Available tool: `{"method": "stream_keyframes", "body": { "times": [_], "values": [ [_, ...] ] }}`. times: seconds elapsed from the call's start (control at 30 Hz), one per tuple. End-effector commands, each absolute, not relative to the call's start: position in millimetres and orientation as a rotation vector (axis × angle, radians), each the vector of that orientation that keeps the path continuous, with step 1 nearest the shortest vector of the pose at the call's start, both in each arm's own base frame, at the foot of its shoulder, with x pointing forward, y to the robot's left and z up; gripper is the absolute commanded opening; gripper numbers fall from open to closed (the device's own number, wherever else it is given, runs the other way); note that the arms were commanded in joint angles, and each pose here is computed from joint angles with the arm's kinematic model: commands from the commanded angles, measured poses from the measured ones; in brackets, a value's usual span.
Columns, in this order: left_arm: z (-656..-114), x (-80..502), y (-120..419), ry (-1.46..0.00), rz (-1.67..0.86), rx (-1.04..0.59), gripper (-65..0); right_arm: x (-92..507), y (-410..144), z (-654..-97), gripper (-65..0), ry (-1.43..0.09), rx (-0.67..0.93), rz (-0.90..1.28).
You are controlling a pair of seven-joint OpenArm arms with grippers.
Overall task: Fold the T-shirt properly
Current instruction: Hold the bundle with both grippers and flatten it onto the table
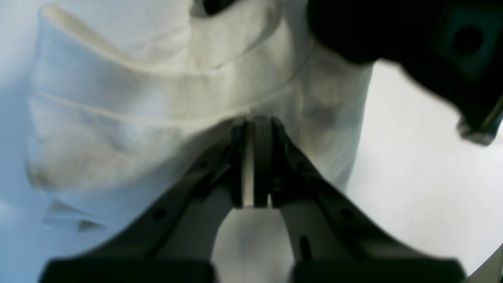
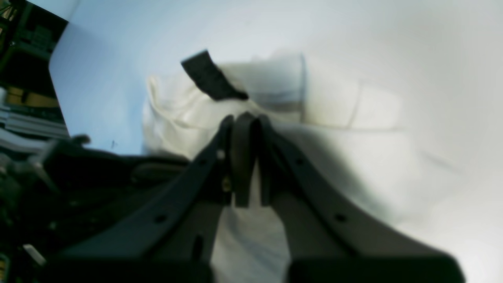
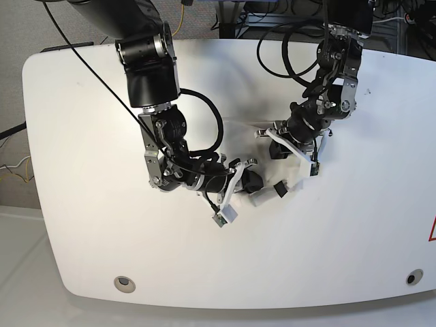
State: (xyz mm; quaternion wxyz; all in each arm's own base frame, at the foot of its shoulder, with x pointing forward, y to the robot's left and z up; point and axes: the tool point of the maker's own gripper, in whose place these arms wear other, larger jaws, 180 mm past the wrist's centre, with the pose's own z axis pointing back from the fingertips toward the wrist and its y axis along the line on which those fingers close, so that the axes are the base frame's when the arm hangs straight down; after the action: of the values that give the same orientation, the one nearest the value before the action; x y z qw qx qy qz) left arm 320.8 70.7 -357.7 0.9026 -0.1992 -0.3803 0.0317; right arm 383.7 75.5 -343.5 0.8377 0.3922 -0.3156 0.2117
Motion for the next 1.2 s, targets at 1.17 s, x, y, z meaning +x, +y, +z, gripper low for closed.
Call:
{"method": "stream_keyframes", "body": {
  "times": [1.17],
  "values": [
    [-392.2, 344.6, 132.1, -0.877, 0.114, -0.26, -62.8, 363.8, 40.8, -397.3, -62.1, -0.722, 0.859, 0.21]
  ]
}}
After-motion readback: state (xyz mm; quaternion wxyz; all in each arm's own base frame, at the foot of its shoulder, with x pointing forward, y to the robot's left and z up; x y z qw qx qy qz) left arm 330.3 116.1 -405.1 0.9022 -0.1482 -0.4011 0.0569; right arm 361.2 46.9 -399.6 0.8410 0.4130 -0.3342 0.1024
